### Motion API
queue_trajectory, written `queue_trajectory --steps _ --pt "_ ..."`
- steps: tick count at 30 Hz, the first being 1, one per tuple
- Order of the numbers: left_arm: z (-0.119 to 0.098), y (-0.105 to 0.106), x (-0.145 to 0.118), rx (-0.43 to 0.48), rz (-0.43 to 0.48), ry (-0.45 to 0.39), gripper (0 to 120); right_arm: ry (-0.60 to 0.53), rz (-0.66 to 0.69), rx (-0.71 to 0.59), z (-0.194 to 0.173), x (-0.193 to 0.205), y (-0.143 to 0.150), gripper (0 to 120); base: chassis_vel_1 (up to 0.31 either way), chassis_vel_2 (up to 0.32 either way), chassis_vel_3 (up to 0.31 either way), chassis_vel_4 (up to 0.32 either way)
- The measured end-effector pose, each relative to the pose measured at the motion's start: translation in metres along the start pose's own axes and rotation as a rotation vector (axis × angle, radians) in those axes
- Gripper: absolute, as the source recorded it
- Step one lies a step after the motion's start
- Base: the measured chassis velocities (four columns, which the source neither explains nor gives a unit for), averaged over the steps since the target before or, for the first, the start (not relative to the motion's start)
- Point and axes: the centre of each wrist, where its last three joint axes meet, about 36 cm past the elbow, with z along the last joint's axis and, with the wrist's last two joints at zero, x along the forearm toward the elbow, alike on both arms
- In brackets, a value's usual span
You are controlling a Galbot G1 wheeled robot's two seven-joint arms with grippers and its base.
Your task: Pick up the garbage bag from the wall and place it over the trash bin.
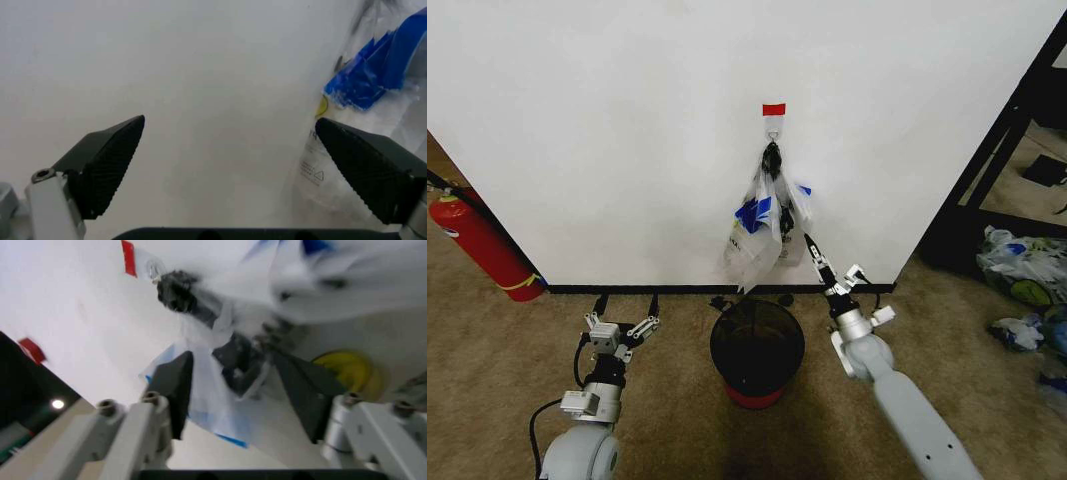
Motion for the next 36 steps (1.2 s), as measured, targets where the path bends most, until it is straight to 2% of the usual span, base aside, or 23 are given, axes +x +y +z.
queue_trajectory --steps 5,7,9,10,11,22,23,29,30,36 --pt "0.005 -0.003 -0.001 0.0 0.002 0.009 100 -0.034 -0.016 -0.096 0.041 -0.029 0.0 71 0.0 0.0 0.0 0.0" --pt "0.006 -0.003 -0.001 -0.001 0.0 0.011 100 -0.047 -0.014 -0.11 0.047 -0.034 -0.001 79 0.0 0.0 0.0 0.0" --pt "0.006 -0.002 -0.001 -0.002 -0.001 0.012 100 -0.051 -0.012 -0.113 0.048 -0.035 -0.002 83 0.0 0.0 0.0 0.0" --pt "0.006 0.0 0.0 -0.005 -0.005 0.014 100 -0.06 -0.007 -0.113 0.047 -0.036 -0.004 94 0.0 0.0 0.0 0.0" --pt "0.007 0.0 0.0 -0.006 -0.006 0.015 100 -0.063 -0.005 -0.111 0.045 -0.035 -0.005 98 0.0 0.0 0.0 0.0" --pt "0.009 -0.005 0.002 -0.006 -0.001 0.017 100 -0.085 -0.019 -0.104 0.029 -0.035 -0.005 100 0.0 0.0 0.0 0.0" --pt "0.008 -0.005 0.002 -0.007 -0.001 0.017 100 -0.085 -0.02 -0.106 0.029 -0.036 -0.005 99 0.0 0.0 0.0 0.0" --pt "0.008 -0.004 0.004 -0.012 -0.002 0.017 100 -0.082 -0.031 -0.11 0.032 -0.043 -0.008 75 0.0 0.0 0.0 0.0" --pt "0.008 -0.004 0.004 -0.012 -0.002 0.017 100 -0.082 -0.031 -0.11 0.032 -0.043 -0.008 75 0.0 0.0 0.0 0.0" --pt "0.008 -0.003 0.005 -0.014 -0.008 0.016 100 -0.074 -0.036 -0.096 0.029 -0.052 -0.011 48 0.0 0.0 0.0 0.0"
